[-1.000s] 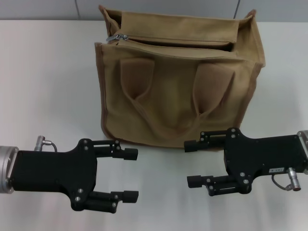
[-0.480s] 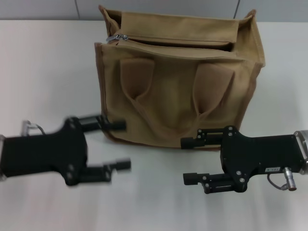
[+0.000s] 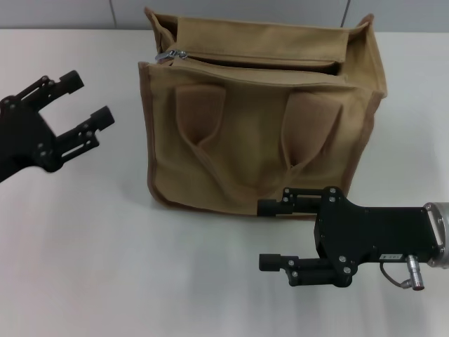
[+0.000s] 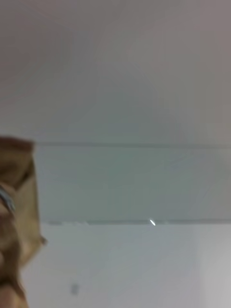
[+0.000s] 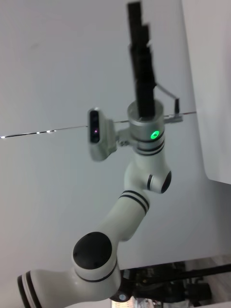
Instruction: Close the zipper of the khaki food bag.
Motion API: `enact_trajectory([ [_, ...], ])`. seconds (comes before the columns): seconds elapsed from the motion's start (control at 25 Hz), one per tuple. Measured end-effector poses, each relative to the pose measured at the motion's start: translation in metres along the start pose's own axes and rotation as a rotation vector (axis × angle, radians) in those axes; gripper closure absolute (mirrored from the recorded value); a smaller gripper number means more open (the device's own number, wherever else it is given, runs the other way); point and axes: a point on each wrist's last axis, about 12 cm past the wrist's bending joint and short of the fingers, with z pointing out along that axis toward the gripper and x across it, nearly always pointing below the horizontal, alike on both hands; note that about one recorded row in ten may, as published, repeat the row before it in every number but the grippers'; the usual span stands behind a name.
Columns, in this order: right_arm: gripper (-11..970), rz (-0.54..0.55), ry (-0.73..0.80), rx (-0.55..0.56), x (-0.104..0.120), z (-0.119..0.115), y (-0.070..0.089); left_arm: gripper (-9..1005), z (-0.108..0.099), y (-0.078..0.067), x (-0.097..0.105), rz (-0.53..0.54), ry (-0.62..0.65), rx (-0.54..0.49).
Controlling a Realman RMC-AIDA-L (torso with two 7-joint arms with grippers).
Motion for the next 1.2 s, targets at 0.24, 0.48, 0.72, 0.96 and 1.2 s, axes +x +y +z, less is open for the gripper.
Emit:
enact_trajectory([
  [0.24,271,-0.003,-0.026,0.008,0.002,0.002,0.002,228,0.029,0.015,0.005,0.022,0.093,-0.012],
  [0.48,271,0.010,-0.034,0.009,0.005,0.003,0.005,228,0.053,0.018,0.005,0.032,0.114,0.018],
  [0.72,271,0.004,-0.057,0.017,0.008,0.005,0.009,229,0.066,0.021,0.006,0.011,0.091,-0.003],
  [0.96,271,0.012,-0.063,0.020,0.009,0.006,0.010,229,0.063,0.025,0.003,-0.009,0.034,-0.062],
  [1.2,271,0.021,-0.063,0.023,0.011,0.006,0.012,229,0.056,0.025,0.003,-0.012,0.035,-0.075],
])
